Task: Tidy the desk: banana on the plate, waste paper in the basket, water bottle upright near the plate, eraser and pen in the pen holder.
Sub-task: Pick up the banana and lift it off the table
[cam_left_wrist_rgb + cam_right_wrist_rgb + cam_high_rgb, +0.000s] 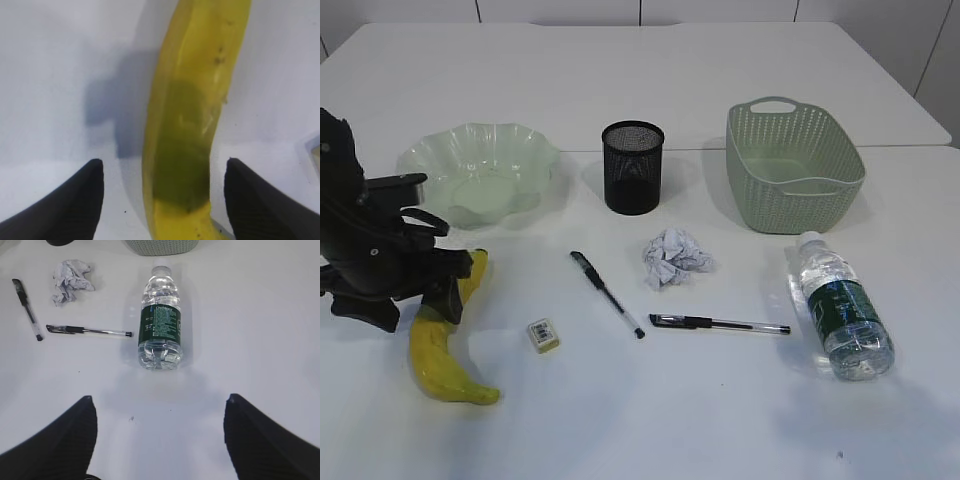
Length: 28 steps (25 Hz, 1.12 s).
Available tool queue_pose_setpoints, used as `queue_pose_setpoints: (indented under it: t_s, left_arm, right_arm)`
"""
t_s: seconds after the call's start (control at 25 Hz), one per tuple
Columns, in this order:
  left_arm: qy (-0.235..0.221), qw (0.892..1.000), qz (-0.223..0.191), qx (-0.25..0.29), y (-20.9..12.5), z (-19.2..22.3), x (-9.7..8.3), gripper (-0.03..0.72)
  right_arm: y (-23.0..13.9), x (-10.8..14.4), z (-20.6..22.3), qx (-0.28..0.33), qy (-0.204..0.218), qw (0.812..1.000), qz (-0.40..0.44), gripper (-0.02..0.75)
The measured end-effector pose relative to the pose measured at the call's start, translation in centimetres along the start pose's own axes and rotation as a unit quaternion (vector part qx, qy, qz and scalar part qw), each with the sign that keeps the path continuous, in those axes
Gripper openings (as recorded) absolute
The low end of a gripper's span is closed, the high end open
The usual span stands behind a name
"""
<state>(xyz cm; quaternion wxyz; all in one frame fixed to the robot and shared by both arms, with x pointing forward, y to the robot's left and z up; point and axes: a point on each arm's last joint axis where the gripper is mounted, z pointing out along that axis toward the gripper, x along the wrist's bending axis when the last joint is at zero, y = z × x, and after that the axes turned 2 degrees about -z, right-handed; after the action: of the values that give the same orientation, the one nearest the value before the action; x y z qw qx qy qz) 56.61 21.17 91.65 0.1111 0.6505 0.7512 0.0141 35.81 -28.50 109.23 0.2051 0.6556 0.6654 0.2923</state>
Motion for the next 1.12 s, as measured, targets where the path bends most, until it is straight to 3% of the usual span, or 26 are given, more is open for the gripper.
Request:
queue_pose_setpoints:
  t_s: [0.44, 0.68, 1.12]
  left_arm:
    - [0.011, 0.999, 0.026, -0.019, -0.2, 0.4, -1.1, 0.533]
    - [0.038, 0.998, 0.033, -0.028, 0.0, 0.3, -0.7, 0.529]
    - [0.039, 0.998, 0.032, -0.028, 0.0, 0.3, -0.7, 0.477]
  right_arm:
    - [0.0, 0.0, 0.0, 0.000, 0.000, 1.000, 0.000, 0.585]
    - [0.0, 0.0, 0.0, 0.000, 0.000, 1.000, 0.000, 0.585]
    - [0.0, 0.0, 0.0, 0.000, 0.000, 1.000, 0.000, 0.586]
